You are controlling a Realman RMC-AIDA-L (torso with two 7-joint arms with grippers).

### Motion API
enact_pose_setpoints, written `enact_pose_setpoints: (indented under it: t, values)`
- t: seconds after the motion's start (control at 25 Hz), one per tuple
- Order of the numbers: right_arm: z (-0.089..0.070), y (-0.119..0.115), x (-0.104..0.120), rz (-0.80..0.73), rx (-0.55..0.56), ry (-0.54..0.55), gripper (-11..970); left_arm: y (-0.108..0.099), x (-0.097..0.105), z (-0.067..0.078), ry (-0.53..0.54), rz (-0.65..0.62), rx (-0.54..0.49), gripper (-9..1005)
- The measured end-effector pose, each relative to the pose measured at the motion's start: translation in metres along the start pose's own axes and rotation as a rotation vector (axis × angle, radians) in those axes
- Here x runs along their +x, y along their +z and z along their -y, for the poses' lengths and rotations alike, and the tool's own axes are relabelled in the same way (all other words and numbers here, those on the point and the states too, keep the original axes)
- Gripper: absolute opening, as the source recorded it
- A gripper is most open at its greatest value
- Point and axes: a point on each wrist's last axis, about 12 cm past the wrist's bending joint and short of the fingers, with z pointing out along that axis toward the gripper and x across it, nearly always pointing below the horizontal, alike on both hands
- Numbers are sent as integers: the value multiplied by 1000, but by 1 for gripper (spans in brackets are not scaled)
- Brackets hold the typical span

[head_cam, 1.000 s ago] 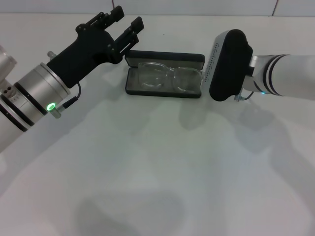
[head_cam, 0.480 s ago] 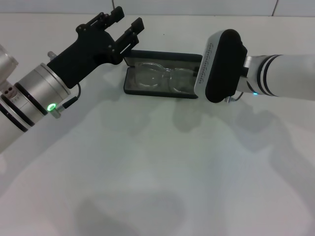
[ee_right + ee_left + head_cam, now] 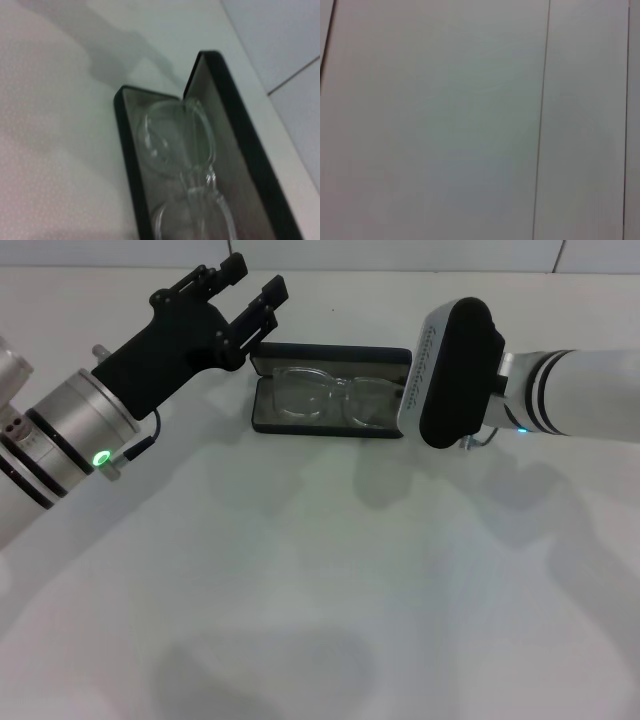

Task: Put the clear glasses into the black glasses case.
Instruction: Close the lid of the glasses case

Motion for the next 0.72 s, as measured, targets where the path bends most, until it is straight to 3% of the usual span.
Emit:
enact_pose_setpoints:
  t: [0.72]
  values:
    - [-9, 8, 2, 2, -2, -58, 67, 9, -2, 1, 3, 3, 12, 567]
